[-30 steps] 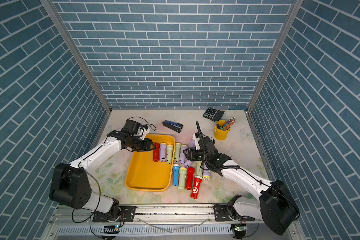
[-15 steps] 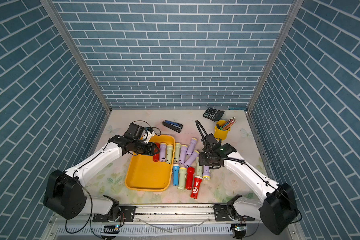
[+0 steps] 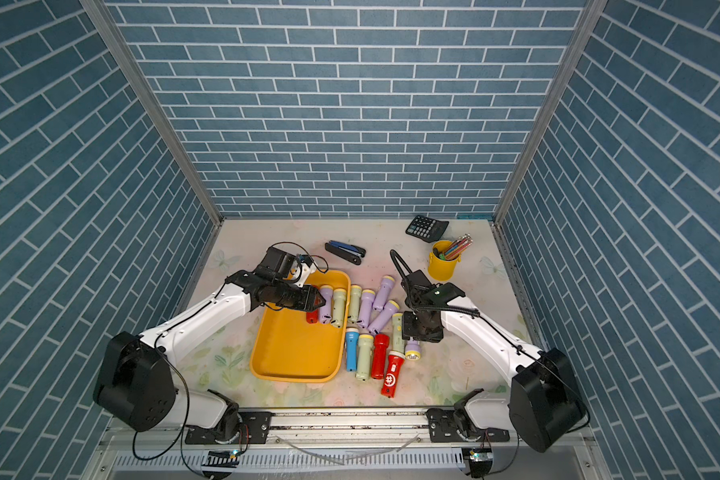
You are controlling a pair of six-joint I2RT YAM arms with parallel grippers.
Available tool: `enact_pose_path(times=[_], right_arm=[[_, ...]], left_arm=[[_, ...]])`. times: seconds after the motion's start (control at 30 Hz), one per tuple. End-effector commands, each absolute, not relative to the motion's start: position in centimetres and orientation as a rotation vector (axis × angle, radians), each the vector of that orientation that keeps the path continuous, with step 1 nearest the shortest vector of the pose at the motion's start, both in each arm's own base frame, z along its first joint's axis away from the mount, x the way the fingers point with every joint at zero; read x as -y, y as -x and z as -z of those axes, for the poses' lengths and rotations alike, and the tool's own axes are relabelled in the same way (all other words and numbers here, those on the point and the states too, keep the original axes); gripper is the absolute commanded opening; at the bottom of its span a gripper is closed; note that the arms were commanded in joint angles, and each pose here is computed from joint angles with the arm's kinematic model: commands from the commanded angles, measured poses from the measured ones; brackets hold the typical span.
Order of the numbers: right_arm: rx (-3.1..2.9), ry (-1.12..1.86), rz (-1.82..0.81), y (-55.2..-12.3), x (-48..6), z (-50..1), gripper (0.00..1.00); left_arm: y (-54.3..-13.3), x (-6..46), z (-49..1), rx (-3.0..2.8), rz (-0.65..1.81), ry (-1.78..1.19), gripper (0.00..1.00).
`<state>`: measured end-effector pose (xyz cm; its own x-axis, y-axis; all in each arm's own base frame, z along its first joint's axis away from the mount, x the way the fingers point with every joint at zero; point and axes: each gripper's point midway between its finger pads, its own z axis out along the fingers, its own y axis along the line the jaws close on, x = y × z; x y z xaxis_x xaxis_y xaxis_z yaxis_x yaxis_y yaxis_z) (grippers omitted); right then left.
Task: Put the flashlights into the storage boxes
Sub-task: Pick up the flashlight from the center of the board.
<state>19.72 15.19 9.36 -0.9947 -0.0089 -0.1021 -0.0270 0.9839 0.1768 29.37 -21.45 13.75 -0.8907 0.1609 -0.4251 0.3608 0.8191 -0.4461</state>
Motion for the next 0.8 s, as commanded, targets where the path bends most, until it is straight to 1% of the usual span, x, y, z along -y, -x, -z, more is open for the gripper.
enact_pose_path(times=[0.0,0.4,0.63,0.77], right_arm=[[-3.042,0.022,-0.35,-19.8,-16.9,-9.9,0.56],[-3.089,0.075,-0.364,-20.5,-19.8,-7.2,0.54],[-3.145,0.059,-0.194,-20.1,-18.1,-5.1,0.54],[-3.165,0.062,-0.153,-19.9,-17.7,-4.3,0.53]], left_arm=[[-29.4,21.9,-13.2,-2.637,0.768,-0.393,0.5],[-29.7,22.3,-13.1,-2.637,0.773,-0.402,0.5],[-29.9,22.3,-12.7,-2.644,0.769,-0.395,0.5],[-30.0,22.3,-12.6,-2.647,0.767,-0.395,0.5]])
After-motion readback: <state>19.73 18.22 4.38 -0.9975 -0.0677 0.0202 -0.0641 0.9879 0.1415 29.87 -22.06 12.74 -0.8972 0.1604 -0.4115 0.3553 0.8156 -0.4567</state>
